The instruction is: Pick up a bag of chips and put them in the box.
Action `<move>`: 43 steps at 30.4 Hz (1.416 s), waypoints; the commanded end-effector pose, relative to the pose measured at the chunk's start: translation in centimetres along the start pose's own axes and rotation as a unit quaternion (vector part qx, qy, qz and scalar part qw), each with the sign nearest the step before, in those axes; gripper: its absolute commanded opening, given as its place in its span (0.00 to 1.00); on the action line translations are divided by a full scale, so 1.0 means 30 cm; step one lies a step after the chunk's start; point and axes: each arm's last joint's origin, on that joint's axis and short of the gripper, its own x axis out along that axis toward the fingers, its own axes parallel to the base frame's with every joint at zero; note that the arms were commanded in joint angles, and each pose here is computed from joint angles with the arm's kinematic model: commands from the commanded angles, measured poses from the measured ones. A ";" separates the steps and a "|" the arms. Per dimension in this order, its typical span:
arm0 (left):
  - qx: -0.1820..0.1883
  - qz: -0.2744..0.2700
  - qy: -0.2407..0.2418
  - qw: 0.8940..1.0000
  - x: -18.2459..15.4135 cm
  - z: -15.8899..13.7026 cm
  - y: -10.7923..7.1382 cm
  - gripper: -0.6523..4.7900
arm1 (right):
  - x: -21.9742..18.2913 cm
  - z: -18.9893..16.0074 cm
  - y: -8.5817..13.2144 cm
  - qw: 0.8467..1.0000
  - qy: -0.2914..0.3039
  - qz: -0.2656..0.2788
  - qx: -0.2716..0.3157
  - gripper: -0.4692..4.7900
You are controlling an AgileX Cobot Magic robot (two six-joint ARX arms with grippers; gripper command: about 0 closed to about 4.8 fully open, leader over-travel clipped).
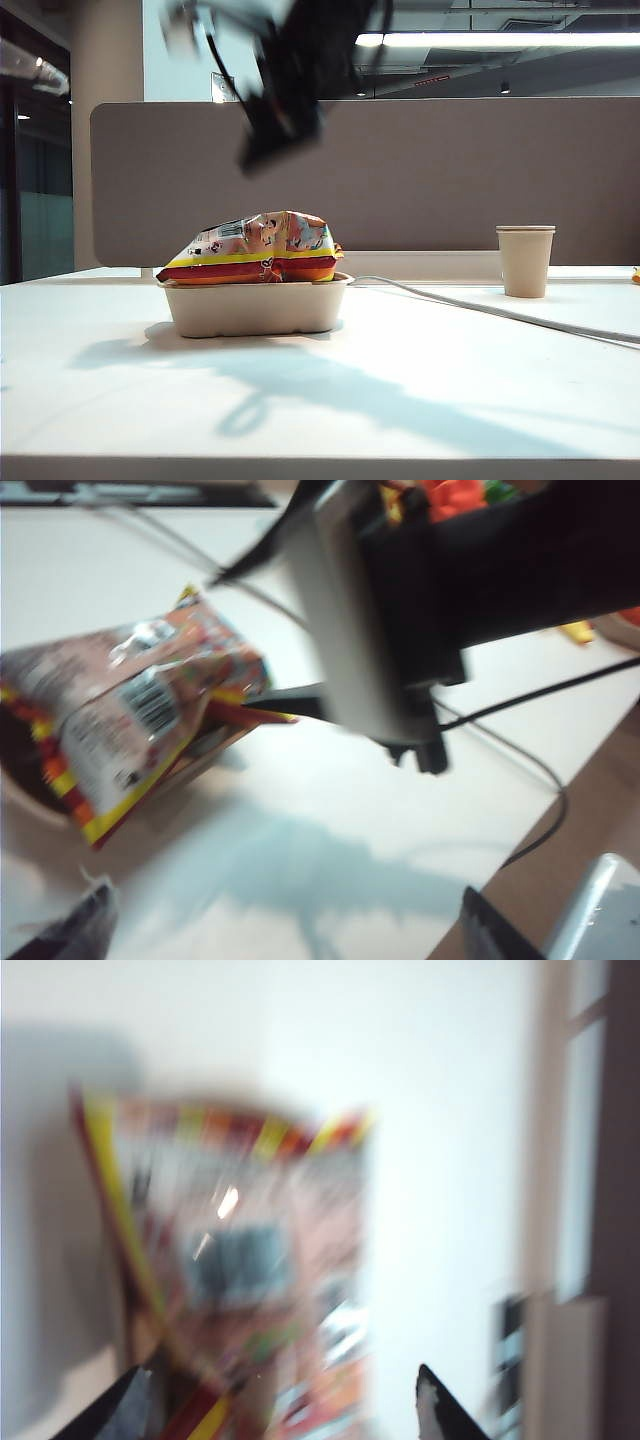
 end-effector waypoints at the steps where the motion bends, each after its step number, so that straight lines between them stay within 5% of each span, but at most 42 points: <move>1: 0.019 -0.046 -0.032 0.998 -0.005 0.032 -0.015 0.94 | -0.113 0.067 -0.037 0.997 -0.050 -0.050 0.031 0.73; 10: 0.048 -0.065 -0.090 0.993 -0.058 0.063 -0.068 0.93 | -0.497 0.138 -0.051 0.980 -0.102 -0.131 0.110 0.73; 24: 0.121 -0.046 -0.262 0.956 -0.281 0.042 -0.261 0.91 | -0.863 0.005 0.081 0.963 -0.050 -0.058 0.260 0.71; 32: 0.113 -0.049 -0.264 0.957 -0.329 -0.018 -0.301 0.90 | -0.995 -0.022 0.151 0.955 -0.080 -0.036 0.284 0.70; 43: 0.097 -0.046 -0.247 0.963 -0.337 -0.052 -0.307 0.90 | -1.128 -0.122 0.247 0.940 -0.090 -0.082 0.318 0.66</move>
